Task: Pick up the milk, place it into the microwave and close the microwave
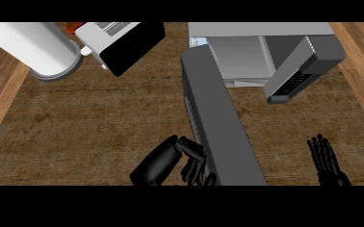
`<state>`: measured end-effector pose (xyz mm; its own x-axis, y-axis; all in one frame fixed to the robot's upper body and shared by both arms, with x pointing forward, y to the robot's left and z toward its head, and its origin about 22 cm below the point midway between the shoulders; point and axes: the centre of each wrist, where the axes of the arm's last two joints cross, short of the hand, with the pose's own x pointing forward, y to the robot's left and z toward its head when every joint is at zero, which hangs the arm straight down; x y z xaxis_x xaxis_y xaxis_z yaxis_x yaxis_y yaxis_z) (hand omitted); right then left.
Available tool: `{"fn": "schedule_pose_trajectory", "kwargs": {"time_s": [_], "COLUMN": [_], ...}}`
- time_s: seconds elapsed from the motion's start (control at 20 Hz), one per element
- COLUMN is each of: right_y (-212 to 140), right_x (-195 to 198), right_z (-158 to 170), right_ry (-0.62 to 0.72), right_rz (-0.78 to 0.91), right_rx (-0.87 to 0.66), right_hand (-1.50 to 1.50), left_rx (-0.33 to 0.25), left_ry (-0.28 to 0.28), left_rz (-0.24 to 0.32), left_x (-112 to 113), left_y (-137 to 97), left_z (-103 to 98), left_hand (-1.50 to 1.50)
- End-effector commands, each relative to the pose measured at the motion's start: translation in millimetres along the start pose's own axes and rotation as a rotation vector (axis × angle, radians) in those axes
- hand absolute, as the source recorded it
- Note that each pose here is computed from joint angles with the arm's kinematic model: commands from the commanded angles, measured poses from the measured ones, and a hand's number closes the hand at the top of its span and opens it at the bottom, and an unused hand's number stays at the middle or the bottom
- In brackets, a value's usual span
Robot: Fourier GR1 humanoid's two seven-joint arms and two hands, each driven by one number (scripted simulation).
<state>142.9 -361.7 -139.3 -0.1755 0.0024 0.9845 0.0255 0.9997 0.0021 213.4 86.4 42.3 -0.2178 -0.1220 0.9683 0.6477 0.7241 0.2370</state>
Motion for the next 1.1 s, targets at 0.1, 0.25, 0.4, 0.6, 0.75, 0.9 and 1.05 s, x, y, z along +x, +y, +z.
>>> {"fn": "schedule_pose_trajectory", "kwargs": {"time_s": [0.1, 0.25, 0.4, 0.6, 0.75, 0.9, 1.05], "right_y": [-4.3, -3.5, 4.4, 1.8, 10.1, 12.1, 18.4], "right_x": [11.4, 28.6, 37.4, 59.9, 68.4, 81.6, 94.6], "right_z": [10.9, -2.5, -11.4, -24.3, -33.0, -38.6, -52.1], "right_ry": [-0.110, -0.127, -0.170, -0.234, -0.247, -0.264, -0.276], "right_rz": [-0.122, -0.134, -0.171, -0.191, -0.210, -0.222, -0.202], "right_rx": [0.089, 0.147, 0.207, 0.233, 0.259, 0.303, 0.331], "right_hand": [-1.50, -1.50, -1.50, -1.50, -1.50, -1.50, -1.50], "left_rx": [-0.069, -0.106, -0.108, -0.093, -0.018, 0.057, 0.138], "left_ry": [0.057, 0.083, 0.121, 0.190, 0.176, 0.139, 0.074], "left_rz": [-0.109, -0.122, -0.099, -0.071, -0.064, -0.011, 0.022], "left_x": [-27.9, -20.2, -31.0, -26.0, -37.9, -27.5, -23.4], "left_y": [-30.0, -54.3, -56.4, -50.1, -55.5, -46.0, -37.7], "left_z": [-35.5, -44.6, -53.0, -71.5, -70.3, -83.2, -90.5], "left_hand": [1.50, 1.50, 1.50, 1.50, 1.50, 1.50, -1.50]}}
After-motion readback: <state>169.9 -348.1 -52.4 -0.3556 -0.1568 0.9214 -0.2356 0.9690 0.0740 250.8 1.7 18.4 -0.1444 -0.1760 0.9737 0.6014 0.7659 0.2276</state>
